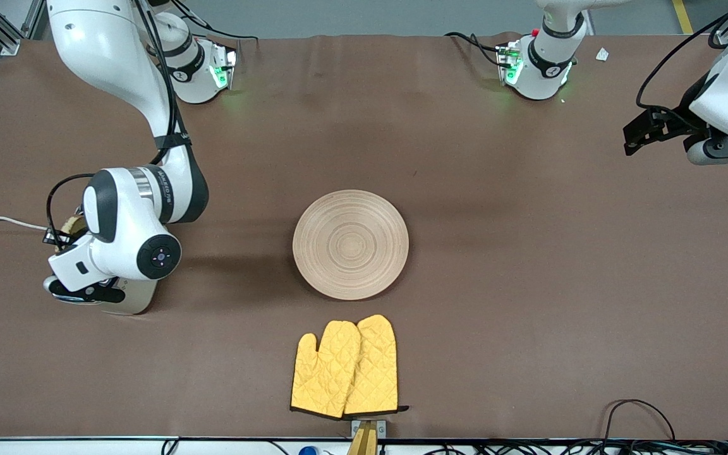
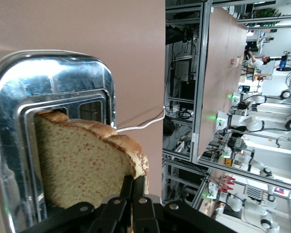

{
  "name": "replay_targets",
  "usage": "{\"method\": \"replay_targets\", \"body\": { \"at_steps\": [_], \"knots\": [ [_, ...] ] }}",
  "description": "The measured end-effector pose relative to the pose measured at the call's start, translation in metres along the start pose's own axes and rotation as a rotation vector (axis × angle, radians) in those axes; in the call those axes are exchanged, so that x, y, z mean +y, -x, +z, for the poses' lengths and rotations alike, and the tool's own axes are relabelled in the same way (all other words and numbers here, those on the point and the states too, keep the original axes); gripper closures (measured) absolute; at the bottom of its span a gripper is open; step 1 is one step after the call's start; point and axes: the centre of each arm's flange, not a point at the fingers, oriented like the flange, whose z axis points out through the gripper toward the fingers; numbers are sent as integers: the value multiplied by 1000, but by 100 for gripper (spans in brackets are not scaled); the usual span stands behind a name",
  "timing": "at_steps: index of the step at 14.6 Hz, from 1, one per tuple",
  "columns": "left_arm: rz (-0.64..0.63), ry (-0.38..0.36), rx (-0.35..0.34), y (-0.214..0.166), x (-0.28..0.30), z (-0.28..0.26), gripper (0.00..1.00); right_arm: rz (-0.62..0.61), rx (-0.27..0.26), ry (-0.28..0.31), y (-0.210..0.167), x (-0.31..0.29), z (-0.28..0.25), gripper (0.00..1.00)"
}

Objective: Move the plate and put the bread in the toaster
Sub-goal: 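Lower the bread into the toaster slot and open the right gripper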

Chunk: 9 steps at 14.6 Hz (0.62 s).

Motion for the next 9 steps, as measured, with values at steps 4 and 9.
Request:
{"method": "replay_targets", "body": {
  "at_steps": [4,9],
  "knots": [
    [0,6,-3,-2,0,2,0,8,-44,-104,0,0,2,52],
    [-3,9,-15,-7,-3,9,0,-100,-77,-585,-8,98,13,2]
  ]
}}
